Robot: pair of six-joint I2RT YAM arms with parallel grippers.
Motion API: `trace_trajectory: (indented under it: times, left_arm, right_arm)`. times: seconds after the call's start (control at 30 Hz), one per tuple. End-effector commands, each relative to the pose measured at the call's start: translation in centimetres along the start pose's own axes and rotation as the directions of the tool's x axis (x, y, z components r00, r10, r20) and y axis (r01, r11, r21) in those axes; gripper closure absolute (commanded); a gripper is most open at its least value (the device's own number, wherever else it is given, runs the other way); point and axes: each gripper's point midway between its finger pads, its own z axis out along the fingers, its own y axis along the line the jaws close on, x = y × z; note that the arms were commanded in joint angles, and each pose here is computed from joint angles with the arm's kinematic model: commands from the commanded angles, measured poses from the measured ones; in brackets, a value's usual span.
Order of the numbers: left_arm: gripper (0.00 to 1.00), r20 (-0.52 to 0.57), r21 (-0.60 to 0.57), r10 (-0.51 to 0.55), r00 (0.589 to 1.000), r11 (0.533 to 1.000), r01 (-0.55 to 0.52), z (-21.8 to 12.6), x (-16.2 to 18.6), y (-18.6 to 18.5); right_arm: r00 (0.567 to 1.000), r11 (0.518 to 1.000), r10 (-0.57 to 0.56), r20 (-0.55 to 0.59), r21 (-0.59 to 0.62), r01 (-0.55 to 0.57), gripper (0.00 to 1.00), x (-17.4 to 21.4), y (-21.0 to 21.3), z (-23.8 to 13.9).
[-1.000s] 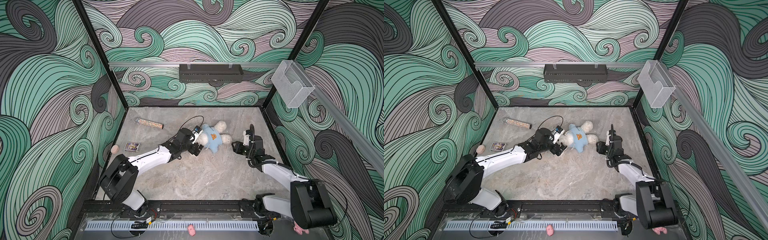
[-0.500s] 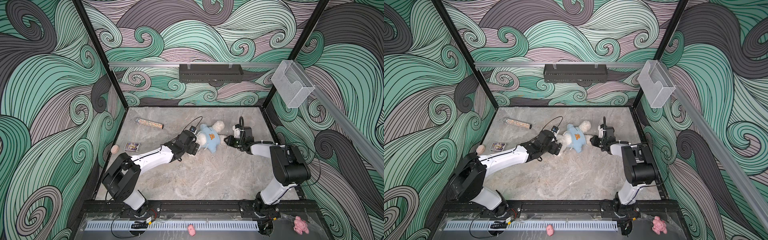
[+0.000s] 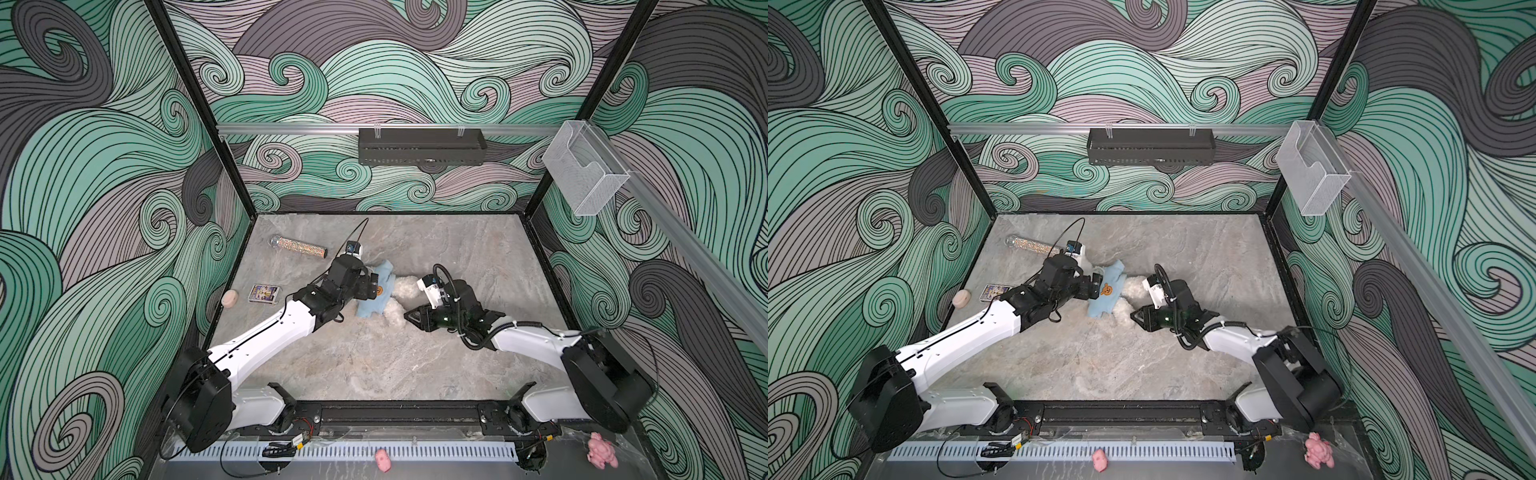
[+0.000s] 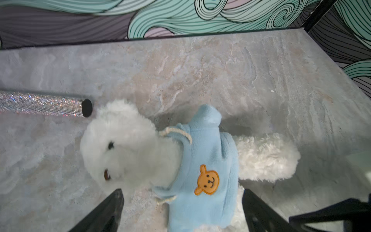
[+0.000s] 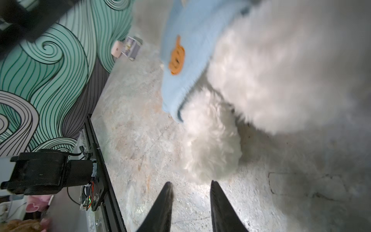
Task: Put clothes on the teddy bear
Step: 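Grasp the bear's head with the left gripper while the right grips a leg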
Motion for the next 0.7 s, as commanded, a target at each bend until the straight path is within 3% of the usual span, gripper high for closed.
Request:
trace_trajectory:
  times: [0.0, 0.17, 0.27, 0.4, 0.67]
  left_arm:
    - [0.06, -0.079, 0.072, -0.086, 0.993, 0.993, 0.091, -0.3, 3.0, -1.1]
    - [0.03, -0.123, 0.074, -0.097, 0.988, 0.992, 0.106, 0.8, 5.0, -1.8]
    - [0.02, -0.161, 0.024, -0.113, 0.981, 0.993, 0.118, 1.3, 6.0, -1.1]
    - [0.02, -0.183, 0.001, -0.147, 0.972, 0.989, 0.149, 2.5, 7.0, -0.7]
    - [0.12, -0.29, 0.168, -0.213, 0.933, 0.948, 0.269, 6.6, 6.3, -3.9]
  right_arm:
    - [0.978, 0.976, -0.19, 0.086, 0.13, 0.178, 0.54, -3.5, -0.9, -0.9]
    - [0.957, 0.896, -0.29, 0.016, 0.357, 0.265, 0.39, -7.1, -4.8, 1.1]
    - [0.95, 0.861, -0.304, -0.066, 0.408, 0.304, 0.37, -7.3, -7.2, 3.1]
    - [0.952, 0.875, -0.257, -0.166, 0.378, 0.302, 0.41, -5.6, -8.5, 4.8]
    - [0.964, 0.928, -0.061, -0.258, 0.341, 0.15, 0.58, 1.0, -8.8, 2.7]
